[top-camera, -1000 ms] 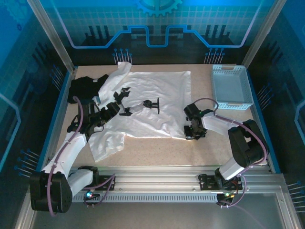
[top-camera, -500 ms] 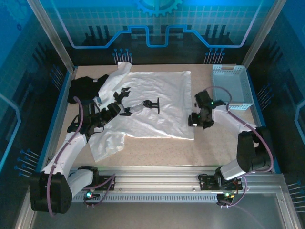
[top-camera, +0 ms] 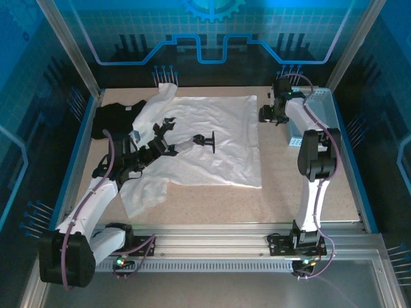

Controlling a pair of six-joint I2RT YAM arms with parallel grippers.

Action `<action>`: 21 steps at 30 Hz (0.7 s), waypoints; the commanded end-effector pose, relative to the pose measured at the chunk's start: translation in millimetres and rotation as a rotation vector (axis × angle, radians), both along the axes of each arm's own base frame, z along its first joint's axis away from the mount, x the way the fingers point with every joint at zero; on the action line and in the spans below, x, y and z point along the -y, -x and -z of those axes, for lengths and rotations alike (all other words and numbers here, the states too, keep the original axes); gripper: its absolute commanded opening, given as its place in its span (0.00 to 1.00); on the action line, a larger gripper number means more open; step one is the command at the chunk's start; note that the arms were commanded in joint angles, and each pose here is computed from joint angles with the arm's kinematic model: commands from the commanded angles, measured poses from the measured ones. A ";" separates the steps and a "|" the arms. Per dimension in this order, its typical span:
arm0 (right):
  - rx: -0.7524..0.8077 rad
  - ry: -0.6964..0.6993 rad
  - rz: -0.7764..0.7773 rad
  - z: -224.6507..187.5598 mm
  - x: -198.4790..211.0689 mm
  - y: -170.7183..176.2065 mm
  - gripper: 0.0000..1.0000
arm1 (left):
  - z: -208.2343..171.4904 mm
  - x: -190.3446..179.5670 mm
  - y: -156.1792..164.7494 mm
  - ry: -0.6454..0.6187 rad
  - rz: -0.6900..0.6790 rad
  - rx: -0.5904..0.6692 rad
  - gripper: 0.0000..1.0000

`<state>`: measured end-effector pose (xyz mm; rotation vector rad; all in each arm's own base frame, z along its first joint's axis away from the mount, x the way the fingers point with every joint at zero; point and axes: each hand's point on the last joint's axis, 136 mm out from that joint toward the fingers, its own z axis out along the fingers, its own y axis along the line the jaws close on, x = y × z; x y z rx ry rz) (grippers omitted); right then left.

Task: Fold the inside-out t-shirt

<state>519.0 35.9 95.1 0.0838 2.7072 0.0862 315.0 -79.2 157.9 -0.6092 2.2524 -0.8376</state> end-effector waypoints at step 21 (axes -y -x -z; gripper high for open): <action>0.050 -0.083 0.070 -44.7 53.6 -32.7 0.60 | -6.0 5.5 2.6 -0.044 0.039 0.006 0.87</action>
